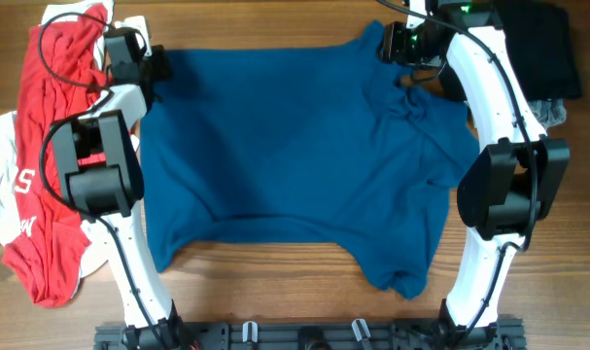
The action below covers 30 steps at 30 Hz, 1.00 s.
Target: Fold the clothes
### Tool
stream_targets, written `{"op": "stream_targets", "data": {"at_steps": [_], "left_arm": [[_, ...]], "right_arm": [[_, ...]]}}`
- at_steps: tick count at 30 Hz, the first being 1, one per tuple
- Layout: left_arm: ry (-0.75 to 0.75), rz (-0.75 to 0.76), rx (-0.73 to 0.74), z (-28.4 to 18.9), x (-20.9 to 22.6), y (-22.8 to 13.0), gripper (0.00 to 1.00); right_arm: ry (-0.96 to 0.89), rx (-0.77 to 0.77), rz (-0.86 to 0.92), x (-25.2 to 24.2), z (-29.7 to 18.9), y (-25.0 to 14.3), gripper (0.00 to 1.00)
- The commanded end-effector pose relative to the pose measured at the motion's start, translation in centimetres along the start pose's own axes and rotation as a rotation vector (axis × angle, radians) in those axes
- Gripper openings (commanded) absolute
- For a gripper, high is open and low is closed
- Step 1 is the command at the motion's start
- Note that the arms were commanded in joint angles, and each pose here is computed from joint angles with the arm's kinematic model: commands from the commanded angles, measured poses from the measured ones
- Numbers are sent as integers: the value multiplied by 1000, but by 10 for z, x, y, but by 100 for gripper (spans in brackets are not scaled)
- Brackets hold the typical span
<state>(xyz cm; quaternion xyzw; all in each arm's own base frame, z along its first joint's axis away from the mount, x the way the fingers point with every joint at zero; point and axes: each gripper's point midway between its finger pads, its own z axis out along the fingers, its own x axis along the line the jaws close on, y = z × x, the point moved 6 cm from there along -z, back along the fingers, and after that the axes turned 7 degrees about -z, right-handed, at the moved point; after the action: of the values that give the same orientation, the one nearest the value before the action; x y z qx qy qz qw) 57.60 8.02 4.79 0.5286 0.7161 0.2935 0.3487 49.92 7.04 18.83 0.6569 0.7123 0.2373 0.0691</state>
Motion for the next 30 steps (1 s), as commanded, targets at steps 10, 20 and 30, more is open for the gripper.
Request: {"op": "stream_targets", "data": {"at_steps": [10,20,30], "left_arm": [[64,16,74,-30,5,89,16],[103,-160,251,-213,-33,162,64],[103,-248,406,-363,-49,142,65]], "right_arm": [[-3,-68,-15,3,-13,13,96],[-10,-263,-95,30,-145,16,100],[168,-296,-210,69,-246,-38,100]]}}
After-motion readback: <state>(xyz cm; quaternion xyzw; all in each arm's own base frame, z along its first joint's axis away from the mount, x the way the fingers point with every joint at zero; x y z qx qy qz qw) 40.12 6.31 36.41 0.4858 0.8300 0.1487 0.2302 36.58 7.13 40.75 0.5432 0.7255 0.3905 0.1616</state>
